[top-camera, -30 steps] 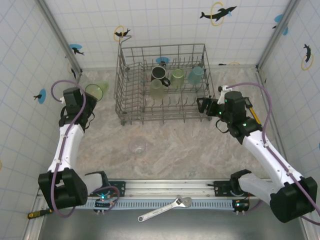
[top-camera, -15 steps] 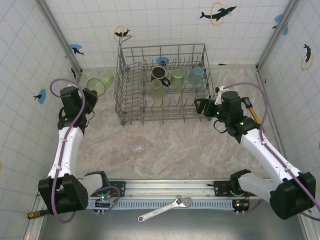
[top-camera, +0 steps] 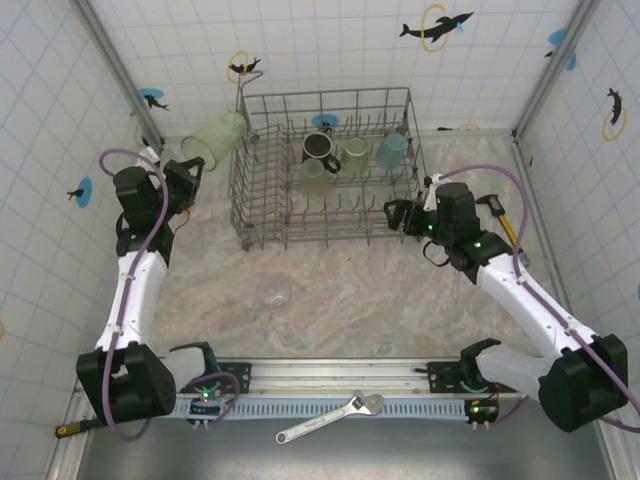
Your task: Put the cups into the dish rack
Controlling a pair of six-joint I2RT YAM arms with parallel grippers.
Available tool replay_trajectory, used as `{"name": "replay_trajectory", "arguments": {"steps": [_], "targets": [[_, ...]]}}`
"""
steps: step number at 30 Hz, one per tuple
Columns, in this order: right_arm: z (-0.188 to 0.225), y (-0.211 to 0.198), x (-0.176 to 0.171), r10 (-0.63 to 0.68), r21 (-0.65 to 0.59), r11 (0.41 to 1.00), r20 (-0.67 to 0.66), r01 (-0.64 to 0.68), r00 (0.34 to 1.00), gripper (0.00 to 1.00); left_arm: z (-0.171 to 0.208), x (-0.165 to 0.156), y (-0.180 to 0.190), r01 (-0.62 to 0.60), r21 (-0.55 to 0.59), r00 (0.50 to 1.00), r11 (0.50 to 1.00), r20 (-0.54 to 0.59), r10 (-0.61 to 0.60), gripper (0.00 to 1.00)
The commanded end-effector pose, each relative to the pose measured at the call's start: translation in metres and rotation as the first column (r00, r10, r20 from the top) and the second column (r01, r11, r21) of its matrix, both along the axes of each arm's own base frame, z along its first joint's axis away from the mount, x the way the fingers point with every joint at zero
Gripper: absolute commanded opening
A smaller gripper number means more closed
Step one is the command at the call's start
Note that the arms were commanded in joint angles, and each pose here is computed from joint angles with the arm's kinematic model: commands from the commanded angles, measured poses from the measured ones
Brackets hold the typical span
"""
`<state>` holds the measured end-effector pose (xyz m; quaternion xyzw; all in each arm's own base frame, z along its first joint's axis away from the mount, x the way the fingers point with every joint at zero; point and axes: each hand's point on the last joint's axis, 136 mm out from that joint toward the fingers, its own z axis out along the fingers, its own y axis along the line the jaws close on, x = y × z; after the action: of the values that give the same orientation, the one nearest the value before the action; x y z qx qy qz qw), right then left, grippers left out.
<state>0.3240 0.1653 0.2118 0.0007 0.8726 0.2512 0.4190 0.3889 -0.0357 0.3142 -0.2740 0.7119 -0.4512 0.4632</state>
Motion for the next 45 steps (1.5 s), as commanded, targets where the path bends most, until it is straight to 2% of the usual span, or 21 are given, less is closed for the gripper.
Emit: {"name": "replay_trajectory", "arguments": {"steps": [1,7,15,24,25,35,45], "targets": [[0.023,0.008,0.008,0.023,0.037,0.999,0.067,-0.025,0.998,1.00,0.022,-0.001,-0.020,0.117,-0.067,0.990,0.991,0.086,-0.111,0.00],[0.032,0.012,0.013,0.052,0.132,0.989,0.079,-0.062,0.996,1.00,0.025,-0.001,-0.054,0.228,-0.063,0.971,0.972,0.092,-0.222,0.00],[0.041,0.015,0.017,0.071,0.186,0.979,0.076,-0.084,0.995,1.00,0.024,-0.004,-0.102,0.352,-0.063,0.934,0.934,0.092,-0.346,0.00],[0.057,0.021,0.014,0.094,0.282,0.951,0.129,-0.127,0.987,1.00,0.000,-0.009,-0.151,0.460,-0.071,0.888,0.885,0.037,-0.459,0.00],[0.058,0.021,0.014,0.098,0.292,0.947,0.124,-0.131,0.987,1.00,0.013,-0.007,-0.154,0.468,-0.064,0.883,0.881,0.065,-0.465,0.00],[0.095,0.046,0.022,0.199,0.427,0.862,0.210,-0.273,0.957,1.00,0.006,-0.014,-0.193,0.555,-0.111,0.832,0.824,0.056,-0.552,0.00],[0.116,0.061,0.039,0.226,0.554,0.768,0.236,-0.322,0.945,1.00,-0.011,-0.015,-0.232,0.628,-0.173,0.774,0.759,0.038,-0.632,0.00]]}}
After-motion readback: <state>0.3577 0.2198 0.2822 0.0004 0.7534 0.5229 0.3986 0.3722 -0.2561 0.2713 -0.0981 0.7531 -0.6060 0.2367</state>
